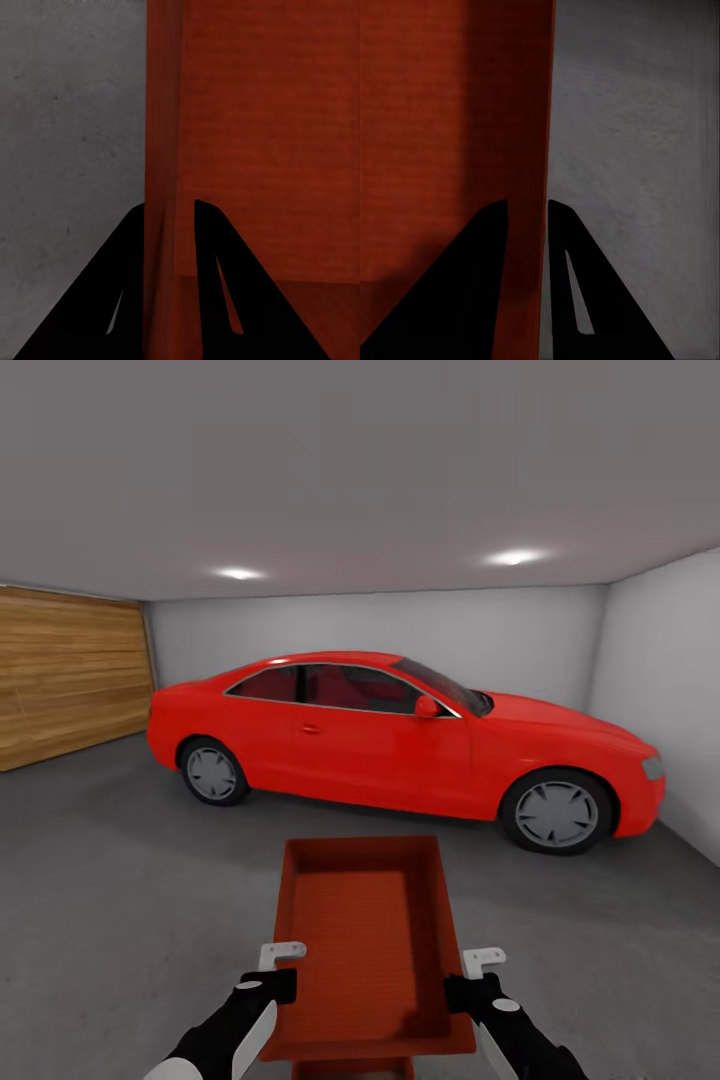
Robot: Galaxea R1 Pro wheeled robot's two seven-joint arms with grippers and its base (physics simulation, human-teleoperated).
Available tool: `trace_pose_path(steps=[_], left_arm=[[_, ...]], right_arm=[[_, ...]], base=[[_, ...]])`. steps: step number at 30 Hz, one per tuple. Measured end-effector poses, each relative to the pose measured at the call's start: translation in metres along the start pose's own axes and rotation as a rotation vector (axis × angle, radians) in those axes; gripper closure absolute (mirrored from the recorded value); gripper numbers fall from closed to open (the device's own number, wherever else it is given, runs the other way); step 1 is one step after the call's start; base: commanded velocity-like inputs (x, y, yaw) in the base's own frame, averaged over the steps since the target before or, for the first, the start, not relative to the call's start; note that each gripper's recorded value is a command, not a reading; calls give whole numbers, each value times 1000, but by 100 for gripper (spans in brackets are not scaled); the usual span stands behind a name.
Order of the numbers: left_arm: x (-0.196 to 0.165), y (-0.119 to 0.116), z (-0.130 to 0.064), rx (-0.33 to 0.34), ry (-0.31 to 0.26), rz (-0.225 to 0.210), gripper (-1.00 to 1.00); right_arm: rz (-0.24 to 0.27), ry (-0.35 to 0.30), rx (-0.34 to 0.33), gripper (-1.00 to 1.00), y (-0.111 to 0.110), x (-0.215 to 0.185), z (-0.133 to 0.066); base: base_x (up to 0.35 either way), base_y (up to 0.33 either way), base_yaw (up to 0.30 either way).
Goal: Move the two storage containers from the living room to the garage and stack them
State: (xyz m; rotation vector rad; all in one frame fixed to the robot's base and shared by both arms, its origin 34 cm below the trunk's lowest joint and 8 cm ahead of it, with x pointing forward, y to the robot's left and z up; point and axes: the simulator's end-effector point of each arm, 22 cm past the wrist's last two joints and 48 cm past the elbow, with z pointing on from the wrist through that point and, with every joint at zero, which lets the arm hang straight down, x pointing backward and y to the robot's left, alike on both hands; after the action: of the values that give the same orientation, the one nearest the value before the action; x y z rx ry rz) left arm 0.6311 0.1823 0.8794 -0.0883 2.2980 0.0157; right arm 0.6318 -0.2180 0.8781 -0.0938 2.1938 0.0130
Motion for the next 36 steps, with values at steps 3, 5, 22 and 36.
trace_pose_path(steps=[3, 5, 22, 36], left_arm=[[0, 0, 0, 0, 0, 0, 100], [0, 0, 0, 0, 0, 0, 100], [0, 0, 0, 0, 0, -1, 100], [0, 0, 0, 0, 0, -1, 100]], right_arm=[[0, 0, 0, 100, 0, 0, 0], [0, 0, 0, 100, 0, 0, 0], [-1, 0, 0, 100, 0, 0, 0], [-1, 0, 0, 100, 0, 0, 0]], base=[[0, 0, -188], [15, 0, -73], [124, 5, -5], [0, 0, 0]])
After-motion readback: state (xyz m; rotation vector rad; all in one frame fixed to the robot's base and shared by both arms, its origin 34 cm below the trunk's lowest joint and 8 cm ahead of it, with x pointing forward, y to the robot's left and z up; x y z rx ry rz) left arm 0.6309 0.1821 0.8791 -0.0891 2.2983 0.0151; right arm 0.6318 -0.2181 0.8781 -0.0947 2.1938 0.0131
